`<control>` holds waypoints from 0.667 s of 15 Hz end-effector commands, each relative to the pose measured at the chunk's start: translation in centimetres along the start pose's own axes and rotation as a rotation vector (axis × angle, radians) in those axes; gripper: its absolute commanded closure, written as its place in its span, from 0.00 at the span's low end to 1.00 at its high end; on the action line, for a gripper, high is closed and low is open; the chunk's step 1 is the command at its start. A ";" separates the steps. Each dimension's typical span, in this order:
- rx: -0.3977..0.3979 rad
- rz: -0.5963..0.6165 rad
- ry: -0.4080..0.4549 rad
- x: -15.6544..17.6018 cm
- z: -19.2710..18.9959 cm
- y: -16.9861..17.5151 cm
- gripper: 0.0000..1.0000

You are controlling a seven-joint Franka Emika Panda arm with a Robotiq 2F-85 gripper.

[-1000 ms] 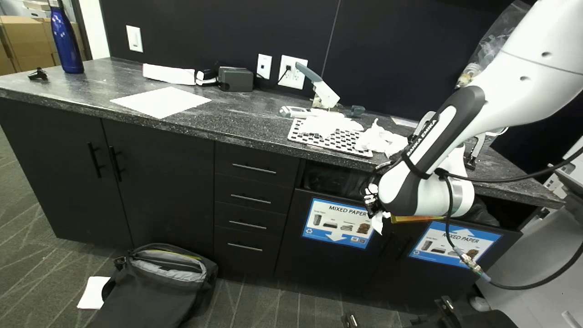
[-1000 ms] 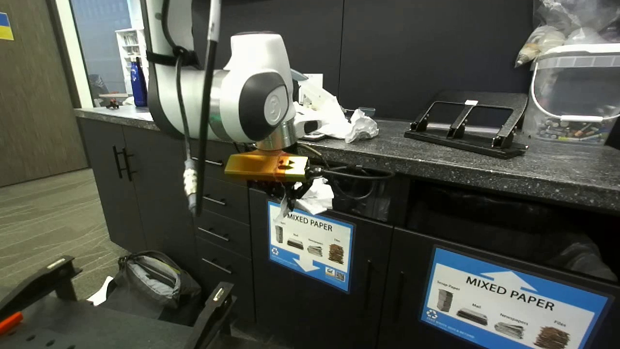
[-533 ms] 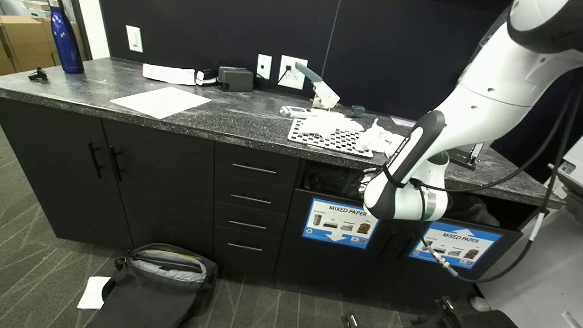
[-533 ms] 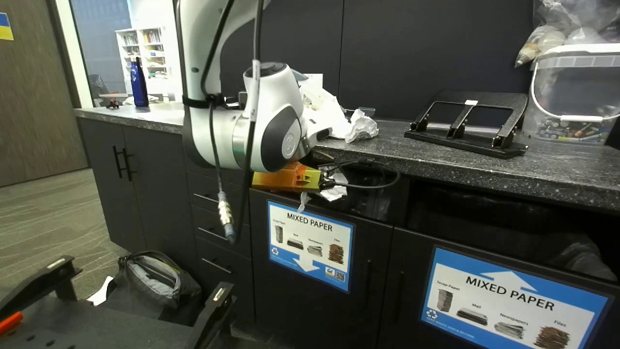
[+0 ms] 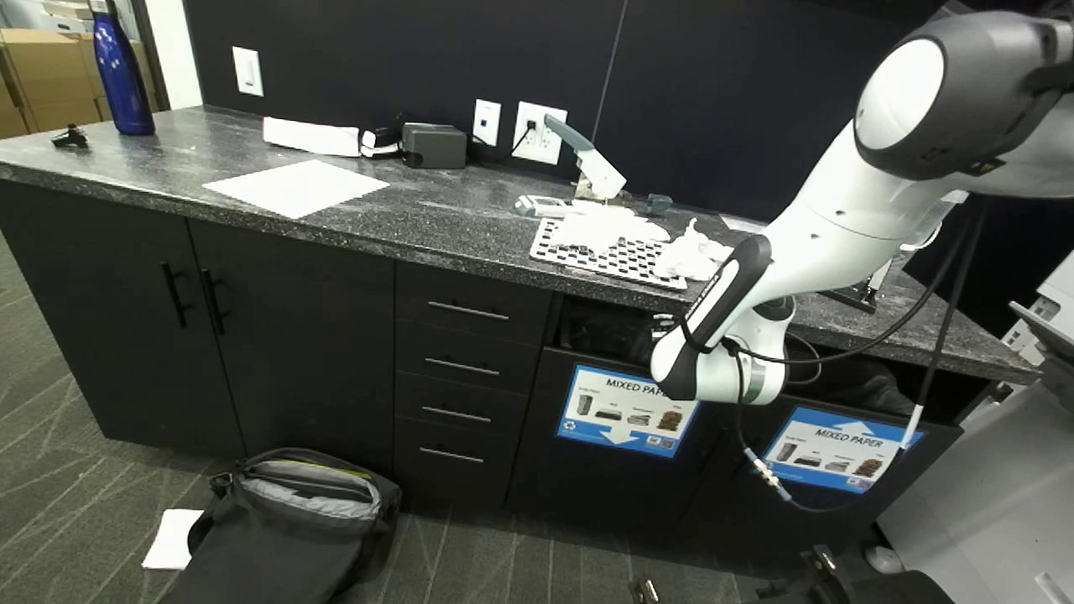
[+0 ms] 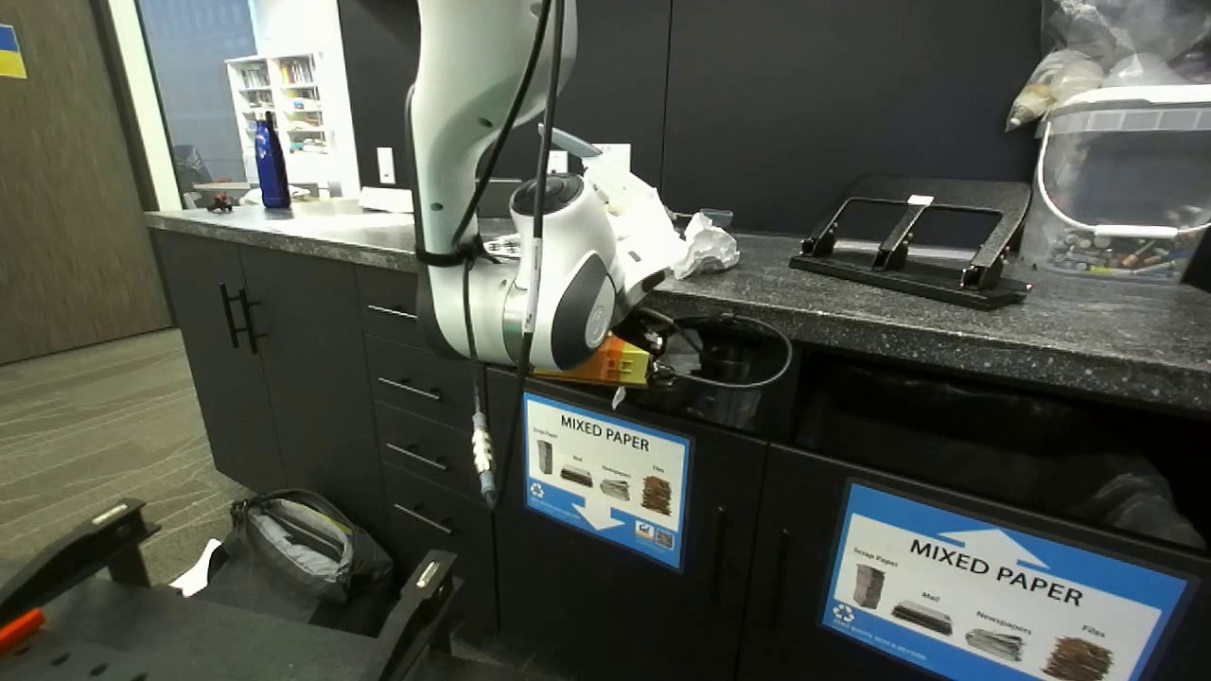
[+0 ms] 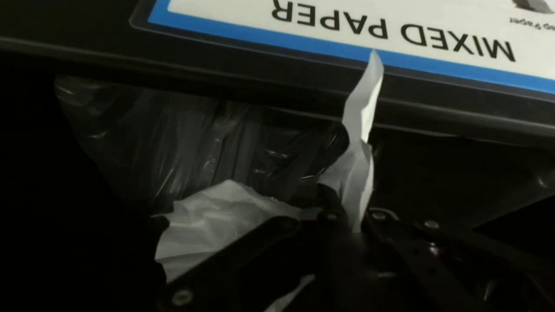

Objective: Put the white pieces of paper in the left bin

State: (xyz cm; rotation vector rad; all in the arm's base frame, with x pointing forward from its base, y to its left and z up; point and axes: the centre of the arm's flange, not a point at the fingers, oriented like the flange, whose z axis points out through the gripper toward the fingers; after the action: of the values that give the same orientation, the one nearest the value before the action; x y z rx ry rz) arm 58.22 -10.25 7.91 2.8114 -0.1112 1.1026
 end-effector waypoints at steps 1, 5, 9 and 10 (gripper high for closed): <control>-0.026 0.031 0.092 1.4 3.4 0.1 0.93; -0.060 0.032 0.101 0.8 3.4 0.4 0.60; -0.074 0.035 0.110 0.5 1.5 0.5 0.31; -0.076 0.033 0.108 0.4 1.0 0.5 0.22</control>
State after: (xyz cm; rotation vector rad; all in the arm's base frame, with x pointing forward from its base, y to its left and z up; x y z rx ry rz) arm 59.12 -11.04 5.64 2.7535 -0.1834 1.1578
